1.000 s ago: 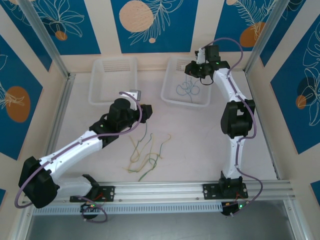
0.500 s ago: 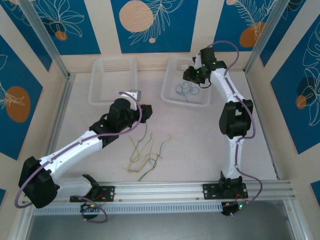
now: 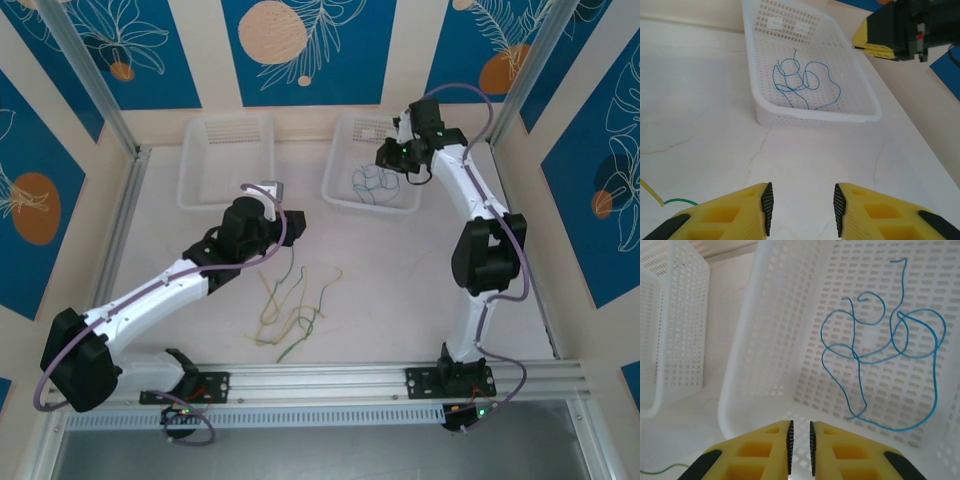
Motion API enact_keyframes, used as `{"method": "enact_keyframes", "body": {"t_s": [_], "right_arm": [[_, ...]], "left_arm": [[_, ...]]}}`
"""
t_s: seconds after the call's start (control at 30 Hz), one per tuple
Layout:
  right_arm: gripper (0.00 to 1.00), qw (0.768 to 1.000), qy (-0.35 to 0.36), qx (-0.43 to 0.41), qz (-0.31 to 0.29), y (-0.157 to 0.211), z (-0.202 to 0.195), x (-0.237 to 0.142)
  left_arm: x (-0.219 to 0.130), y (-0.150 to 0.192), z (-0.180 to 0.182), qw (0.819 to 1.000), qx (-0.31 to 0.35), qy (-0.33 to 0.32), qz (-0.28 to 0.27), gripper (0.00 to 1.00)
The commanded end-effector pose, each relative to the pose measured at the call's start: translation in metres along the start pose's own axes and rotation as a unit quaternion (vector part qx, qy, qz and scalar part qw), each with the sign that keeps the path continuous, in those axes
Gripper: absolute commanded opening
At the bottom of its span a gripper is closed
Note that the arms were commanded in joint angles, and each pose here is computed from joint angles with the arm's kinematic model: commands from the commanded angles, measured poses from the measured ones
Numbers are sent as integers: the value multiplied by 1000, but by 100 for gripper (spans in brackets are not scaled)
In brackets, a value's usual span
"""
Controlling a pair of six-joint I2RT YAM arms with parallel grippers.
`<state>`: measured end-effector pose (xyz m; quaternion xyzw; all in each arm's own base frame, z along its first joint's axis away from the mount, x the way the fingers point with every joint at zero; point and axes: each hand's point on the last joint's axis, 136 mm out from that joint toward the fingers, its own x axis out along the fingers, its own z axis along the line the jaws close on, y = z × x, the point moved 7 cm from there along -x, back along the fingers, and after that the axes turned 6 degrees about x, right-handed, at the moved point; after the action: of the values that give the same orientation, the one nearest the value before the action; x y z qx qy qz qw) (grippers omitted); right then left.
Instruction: Untangle the cables
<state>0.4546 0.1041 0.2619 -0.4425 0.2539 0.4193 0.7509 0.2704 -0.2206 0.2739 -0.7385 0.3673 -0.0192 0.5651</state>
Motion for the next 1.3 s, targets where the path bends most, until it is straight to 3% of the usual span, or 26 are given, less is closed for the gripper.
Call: {"method": "enact_keyframes", "body": {"t_s": [0.0,0.27,0.53,0.67,0.83,1.07,1.13,1.17,1.27], "right_arm": [[20,1000,-4,-6,-21,5,4,-15],[19,1000,-13,-7,-9,13,8,-18],[20,994,-40,-79,-58,35,48,-67],[25,991,-49,-86,-93,39,48,-82],[25,988,-84,-101,-83,49,60,-94],[26,967,-146,-184,-97,105,91,-123],[33,954,-175,-220,-103,129,102,-133],[37,948,-190,-234,-100,142,106,-136],[38,938,-236,-251,-44,179,113,-133]], "left_arm": [[-1,-5,4,1000,-6,-9,-8,39],[1,-4,3,1000,-8,-7,-2,39],[-6,-6,7,999,14,-30,8,40],[-3,-3,8,999,16,-31,16,40],[-1,-6,4,999,28,-25,27,43],[-27,-14,3,993,85,-58,53,51],[-43,-13,4,990,101,-71,67,52],[-53,-10,5,988,107,-82,80,52],[-79,1,13,980,112,-112,120,53]]}}
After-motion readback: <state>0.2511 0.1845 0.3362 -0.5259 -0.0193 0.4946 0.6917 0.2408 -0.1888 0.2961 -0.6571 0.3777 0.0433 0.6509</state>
